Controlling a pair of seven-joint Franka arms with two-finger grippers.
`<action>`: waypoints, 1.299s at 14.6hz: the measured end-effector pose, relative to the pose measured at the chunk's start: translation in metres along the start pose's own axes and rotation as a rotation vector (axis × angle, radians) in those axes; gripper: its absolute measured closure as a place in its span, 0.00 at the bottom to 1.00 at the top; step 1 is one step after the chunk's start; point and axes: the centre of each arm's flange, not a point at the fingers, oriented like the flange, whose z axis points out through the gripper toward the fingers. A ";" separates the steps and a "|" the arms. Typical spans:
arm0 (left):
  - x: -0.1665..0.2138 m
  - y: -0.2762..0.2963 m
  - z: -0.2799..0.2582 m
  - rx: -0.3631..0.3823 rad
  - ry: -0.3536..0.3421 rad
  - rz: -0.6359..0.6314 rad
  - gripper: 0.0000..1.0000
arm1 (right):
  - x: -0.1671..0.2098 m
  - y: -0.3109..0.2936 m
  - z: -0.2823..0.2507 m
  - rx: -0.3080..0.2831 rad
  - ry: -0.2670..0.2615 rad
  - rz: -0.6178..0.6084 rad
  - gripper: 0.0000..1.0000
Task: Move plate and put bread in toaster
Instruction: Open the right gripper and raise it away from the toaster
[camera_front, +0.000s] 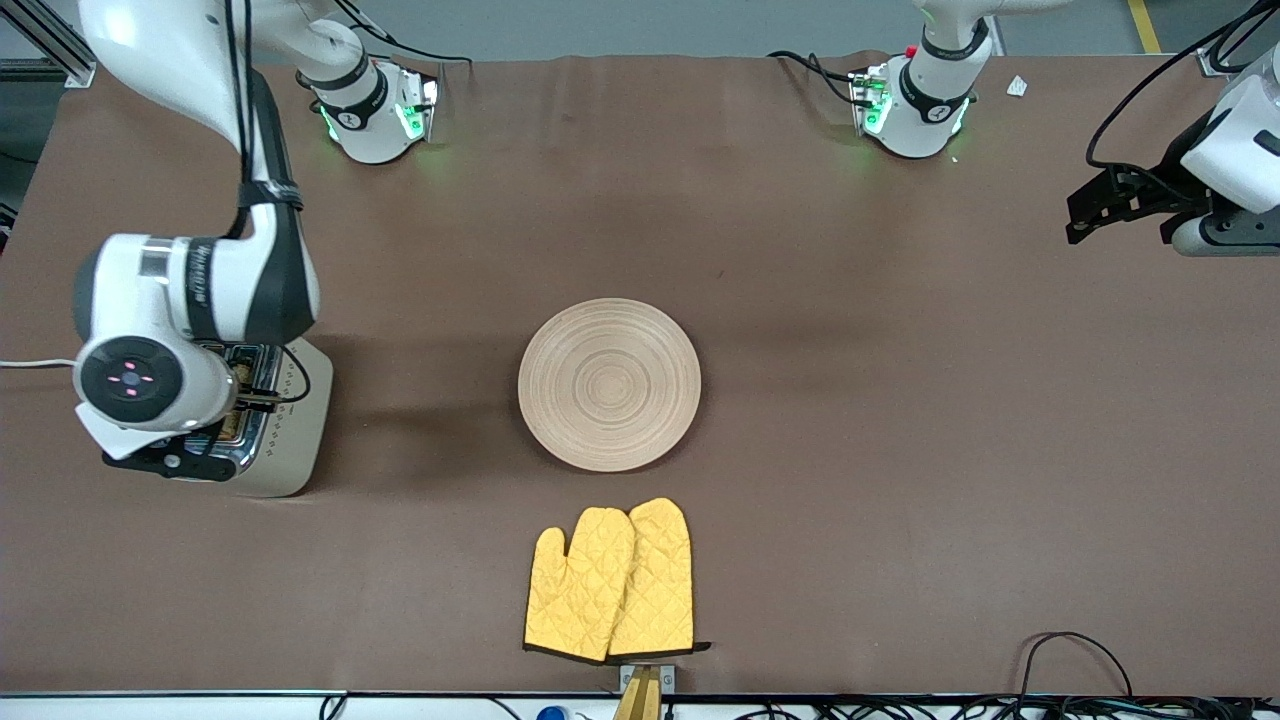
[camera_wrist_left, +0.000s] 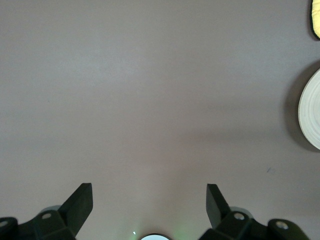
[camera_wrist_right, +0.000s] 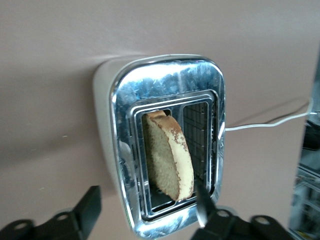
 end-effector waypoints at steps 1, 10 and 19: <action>0.000 0.000 0.000 0.000 0.000 0.000 0.00 | -0.001 0.014 -0.009 0.056 0.006 0.002 0.00; 0.000 0.000 -0.001 0.000 0.005 0.000 0.00 | -0.021 0.108 -0.050 0.304 0.064 0.017 0.00; 0.001 0.000 -0.002 -0.001 0.008 0.000 0.00 | -0.072 0.169 -0.105 0.436 0.149 -0.012 0.00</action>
